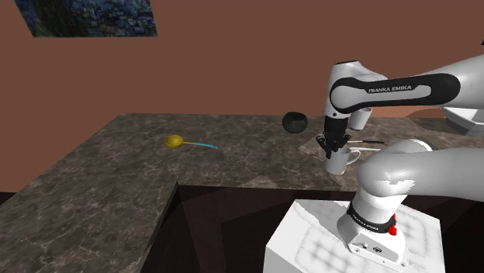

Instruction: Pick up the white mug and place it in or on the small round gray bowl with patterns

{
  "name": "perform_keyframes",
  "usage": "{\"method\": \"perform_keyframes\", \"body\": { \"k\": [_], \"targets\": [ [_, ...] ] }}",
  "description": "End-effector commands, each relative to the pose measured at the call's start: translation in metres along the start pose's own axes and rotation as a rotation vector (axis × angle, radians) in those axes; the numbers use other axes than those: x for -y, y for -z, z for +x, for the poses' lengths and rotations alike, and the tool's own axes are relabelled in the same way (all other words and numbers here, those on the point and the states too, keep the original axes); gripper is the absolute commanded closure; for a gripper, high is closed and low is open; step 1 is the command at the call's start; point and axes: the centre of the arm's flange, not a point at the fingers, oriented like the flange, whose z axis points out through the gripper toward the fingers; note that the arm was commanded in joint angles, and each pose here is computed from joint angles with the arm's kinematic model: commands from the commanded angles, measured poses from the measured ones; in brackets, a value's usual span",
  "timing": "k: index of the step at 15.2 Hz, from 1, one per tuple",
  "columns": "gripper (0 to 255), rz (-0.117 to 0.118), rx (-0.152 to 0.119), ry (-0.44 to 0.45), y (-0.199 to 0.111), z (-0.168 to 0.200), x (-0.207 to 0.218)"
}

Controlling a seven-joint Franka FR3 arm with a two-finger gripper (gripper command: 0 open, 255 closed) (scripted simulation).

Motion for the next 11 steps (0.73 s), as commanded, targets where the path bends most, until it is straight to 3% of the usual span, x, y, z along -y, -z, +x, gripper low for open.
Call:
{"method": "perform_keyframes", "body": {
  "k": [1,11],
  "targets": [
    [255,0.000,0.000,0.000,0.010,-0.003,-0.001],
    [255,0.000,0.000,0.000,0.062,-0.011,-0.002]
  ]
}}
